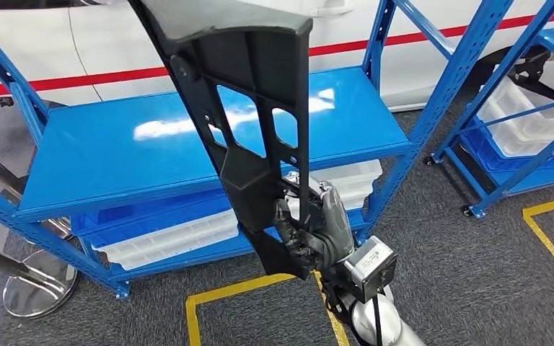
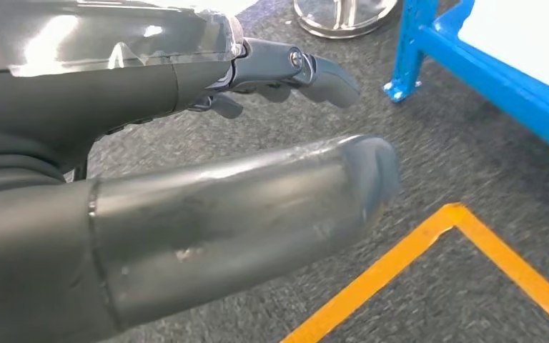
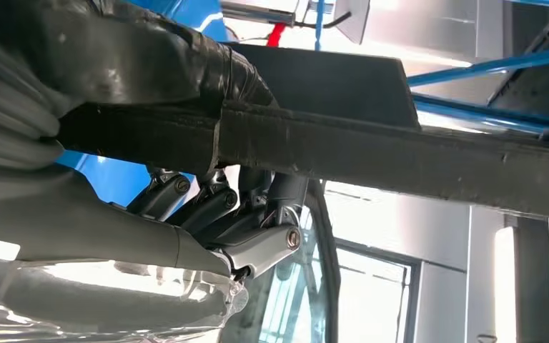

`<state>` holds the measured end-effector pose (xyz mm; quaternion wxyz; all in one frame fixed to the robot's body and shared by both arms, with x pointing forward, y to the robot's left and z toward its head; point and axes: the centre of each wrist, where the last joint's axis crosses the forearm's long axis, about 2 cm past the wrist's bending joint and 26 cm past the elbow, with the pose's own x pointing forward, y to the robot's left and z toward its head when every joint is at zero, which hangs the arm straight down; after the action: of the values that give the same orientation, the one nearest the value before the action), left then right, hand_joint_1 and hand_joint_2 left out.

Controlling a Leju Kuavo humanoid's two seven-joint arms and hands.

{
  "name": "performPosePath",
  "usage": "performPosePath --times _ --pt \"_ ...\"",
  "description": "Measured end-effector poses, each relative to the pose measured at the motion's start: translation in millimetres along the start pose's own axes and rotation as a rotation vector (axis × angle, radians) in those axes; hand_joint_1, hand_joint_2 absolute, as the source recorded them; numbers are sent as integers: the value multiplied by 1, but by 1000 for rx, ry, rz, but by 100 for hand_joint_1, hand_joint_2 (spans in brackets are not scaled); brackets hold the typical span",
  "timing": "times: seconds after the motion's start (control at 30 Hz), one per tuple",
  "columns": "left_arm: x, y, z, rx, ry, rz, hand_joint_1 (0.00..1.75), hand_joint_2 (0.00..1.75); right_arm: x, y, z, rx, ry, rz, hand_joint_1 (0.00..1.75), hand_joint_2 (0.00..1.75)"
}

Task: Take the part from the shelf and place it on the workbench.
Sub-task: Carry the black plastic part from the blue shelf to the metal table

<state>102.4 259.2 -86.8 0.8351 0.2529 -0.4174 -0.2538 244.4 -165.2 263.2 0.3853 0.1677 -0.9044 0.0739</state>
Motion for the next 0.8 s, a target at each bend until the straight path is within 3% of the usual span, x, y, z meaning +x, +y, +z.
performPosePath --times 0.2,0.33,0.53,0.63,0.8 --pt "32 -5 -23 -264 60 -50 0 0 -1 1 0 30 10 -38 175 175" --pt "39 3 -37 -297 106 -13 0 0 -1 4 2 33 28 -110 175 175" --pt "20 0 -27 -352 181 81 0 0 -8 3 32 -8 94 -110 175 175" --pt "7 -7 -15 -407 236 160 0 0 -12 -1 60 -53 147 -53 175 175" --pt "-41 -12 18 -486 296 272 0 0 -14 -14 114 -168 239 72 175 175"
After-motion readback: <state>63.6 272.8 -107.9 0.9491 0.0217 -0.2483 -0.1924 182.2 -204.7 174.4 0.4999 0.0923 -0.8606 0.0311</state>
